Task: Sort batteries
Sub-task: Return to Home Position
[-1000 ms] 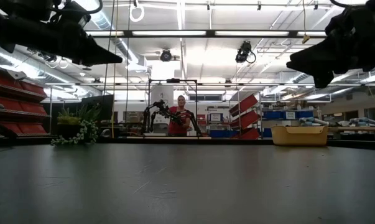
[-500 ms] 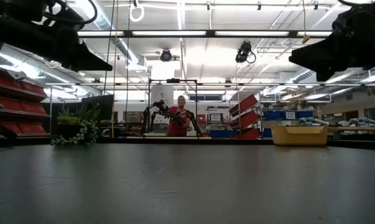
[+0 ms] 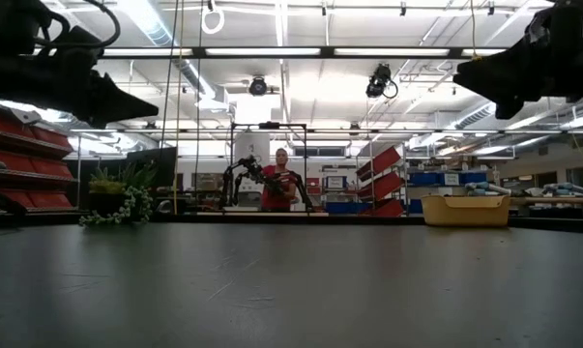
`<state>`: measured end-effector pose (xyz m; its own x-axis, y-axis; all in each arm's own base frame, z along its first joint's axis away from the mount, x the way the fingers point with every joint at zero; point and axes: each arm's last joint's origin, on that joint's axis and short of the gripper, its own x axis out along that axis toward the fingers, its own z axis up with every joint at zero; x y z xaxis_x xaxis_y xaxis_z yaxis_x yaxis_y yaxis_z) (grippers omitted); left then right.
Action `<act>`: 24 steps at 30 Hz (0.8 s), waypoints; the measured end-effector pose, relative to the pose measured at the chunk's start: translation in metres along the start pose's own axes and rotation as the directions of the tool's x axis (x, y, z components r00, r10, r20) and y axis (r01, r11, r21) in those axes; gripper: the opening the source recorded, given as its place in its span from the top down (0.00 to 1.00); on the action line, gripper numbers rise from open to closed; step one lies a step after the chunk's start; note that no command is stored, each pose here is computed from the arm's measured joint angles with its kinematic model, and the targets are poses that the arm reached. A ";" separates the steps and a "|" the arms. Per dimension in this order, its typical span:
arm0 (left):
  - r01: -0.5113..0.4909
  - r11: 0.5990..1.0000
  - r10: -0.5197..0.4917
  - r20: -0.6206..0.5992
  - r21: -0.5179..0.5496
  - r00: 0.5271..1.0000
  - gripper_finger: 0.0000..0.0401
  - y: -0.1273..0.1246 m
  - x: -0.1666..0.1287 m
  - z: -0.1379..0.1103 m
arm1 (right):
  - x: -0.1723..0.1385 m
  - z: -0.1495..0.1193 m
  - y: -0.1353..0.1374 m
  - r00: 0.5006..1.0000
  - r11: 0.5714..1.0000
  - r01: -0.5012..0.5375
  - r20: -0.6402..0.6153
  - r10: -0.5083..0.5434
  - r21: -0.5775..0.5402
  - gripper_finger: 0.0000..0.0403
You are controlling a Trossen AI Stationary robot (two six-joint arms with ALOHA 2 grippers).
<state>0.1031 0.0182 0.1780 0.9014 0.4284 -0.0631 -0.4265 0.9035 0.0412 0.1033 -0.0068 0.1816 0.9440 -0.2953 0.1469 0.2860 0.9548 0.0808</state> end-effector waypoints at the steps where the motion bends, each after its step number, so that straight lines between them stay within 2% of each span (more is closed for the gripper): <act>1: 0.000 1.000 0.000 0.005 -0.002 1.000 1.00 0.000 -0.001 -0.001 | 0.000 0.001 0.000 1.000 1.000 0.000 0.008 0.000 0.013 0.65; 6: 0.077 0.997 -0.077 0.018 0.011 0.997 1.00 -0.002 -0.002 -0.008 | 0.000 0.003 0.000 1.000 0.987 -0.005 0.028 0.000 0.163 0.65; 9: 0.102 0.995 -0.102 0.017 0.019 0.995 1.00 -0.003 -0.001 -0.016 | 0.000 0.003 0.000 1.000 0.983 -0.005 0.026 0.000 0.181 0.64; 11: 0.105 0.994 -0.105 0.014 0.023 0.994 1.00 -0.003 -0.001 -0.016 | 0.000 0.002 0.000 1.000 0.990 -0.002 0.017 0.000 0.143 0.64; 14: 0.110 0.993 -0.111 0.015 0.034 0.994 1.00 -0.003 -0.001 -0.016 | 0.000 -0.002 0.000 1.000 1.000 0.002 -0.023 -0.002 0.003 0.65; 16: 0.111 0.992 -0.112 0.013 0.063 0.994 0.99 -0.003 -0.001 -0.016 | 0.000 -0.002 0.000 1.000 0.999 0.001 -0.020 -0.002 -0.045 0.65; 19: 0.108 0.989 -0.109 0.012 0.105 0.994 0.98 -0.003 -0.001 -0.016 | 0.000 -0.002 0.000 1.000 0.998 0.001 -0.020 -0.002 -0.058 0.64; 24: 0.100 0.990 -0.105 0.039 0.103 0.994 0.97 -0.003 -0.001 -0.013 | 0.000 -0.002 0.000 1.000 0.998 0.001 -0.019 -0.002 -0.058 0.65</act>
<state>0.1022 0.0153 0.1646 0.9434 0.3306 -0.0279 -0.3240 0.9361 0.1369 0.1039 -0.0068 0.1800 0.9465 -0.2963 0.1276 0.2957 0.9550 0.0236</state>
